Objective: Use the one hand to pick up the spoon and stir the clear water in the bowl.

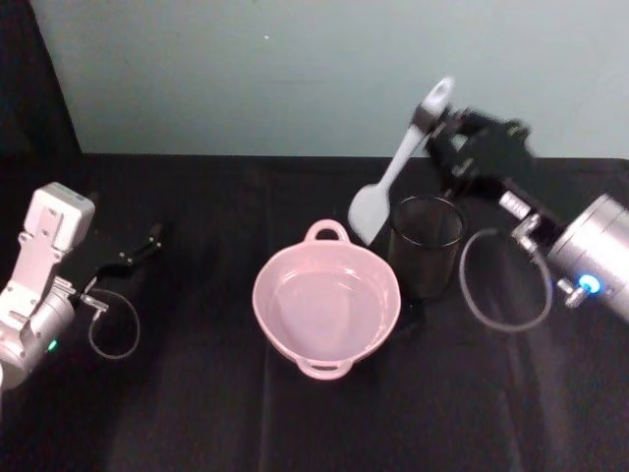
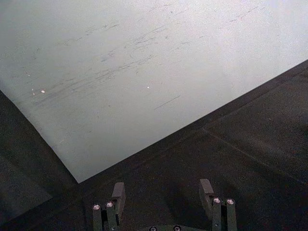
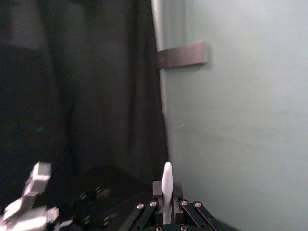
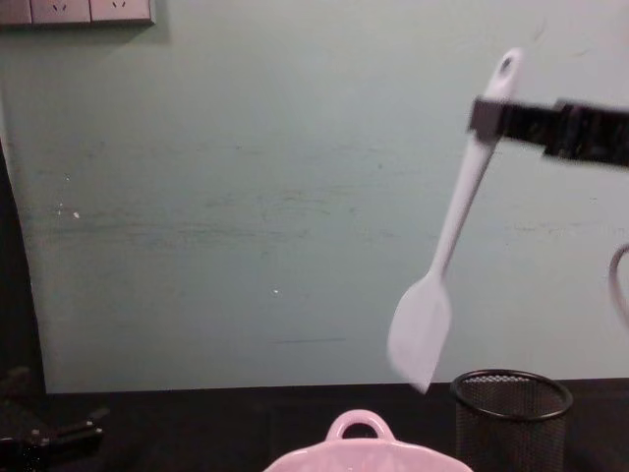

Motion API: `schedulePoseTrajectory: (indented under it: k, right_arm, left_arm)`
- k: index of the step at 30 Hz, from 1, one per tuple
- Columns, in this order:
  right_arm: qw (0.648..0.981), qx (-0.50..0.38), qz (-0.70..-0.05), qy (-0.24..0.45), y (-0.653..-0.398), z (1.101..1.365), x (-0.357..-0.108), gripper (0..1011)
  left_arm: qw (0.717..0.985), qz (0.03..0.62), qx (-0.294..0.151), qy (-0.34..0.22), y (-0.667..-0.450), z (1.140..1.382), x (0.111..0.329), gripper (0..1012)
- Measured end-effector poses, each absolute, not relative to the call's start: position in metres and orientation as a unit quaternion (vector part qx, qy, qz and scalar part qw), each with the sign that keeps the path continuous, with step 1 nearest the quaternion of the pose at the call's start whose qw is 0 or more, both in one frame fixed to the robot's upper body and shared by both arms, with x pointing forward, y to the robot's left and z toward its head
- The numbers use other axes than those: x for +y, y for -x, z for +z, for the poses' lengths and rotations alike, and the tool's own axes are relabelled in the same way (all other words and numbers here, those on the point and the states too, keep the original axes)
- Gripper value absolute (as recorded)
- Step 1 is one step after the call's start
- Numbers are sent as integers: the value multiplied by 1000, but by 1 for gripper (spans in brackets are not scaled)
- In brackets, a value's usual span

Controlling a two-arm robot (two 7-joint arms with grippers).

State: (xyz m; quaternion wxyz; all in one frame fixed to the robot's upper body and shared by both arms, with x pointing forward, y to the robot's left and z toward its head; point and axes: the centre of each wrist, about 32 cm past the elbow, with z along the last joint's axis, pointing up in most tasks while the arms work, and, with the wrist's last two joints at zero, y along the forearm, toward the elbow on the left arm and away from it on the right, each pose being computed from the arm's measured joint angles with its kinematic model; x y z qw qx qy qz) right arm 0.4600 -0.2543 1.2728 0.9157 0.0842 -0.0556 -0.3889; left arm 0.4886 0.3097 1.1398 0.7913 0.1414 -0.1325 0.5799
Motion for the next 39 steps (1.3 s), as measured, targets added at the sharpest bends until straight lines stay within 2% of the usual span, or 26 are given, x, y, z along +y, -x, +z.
schedulePoseTrajectory:
  k: [5,12,22,39]
  right_arm:
    - [932,-45,-356,-55,-465,1250,-247,117]
    - [937,-52,-345,-13,-473,1229,-241,117]
    - [942,-54,-329,38,-481,1218,-244,117]
    - [958,-14,-284,26,-485,1208,-221,117]
  left_arm:
    - [791,580,-132,-141,-489,1140,310,1011]
    - [791,580,-132,-141,-489,1140,310,1011]
    - [791,580,-132,-141,-489,1140,310,1011]
    - [791,580,-132,-141,-489,1140,310,1011]
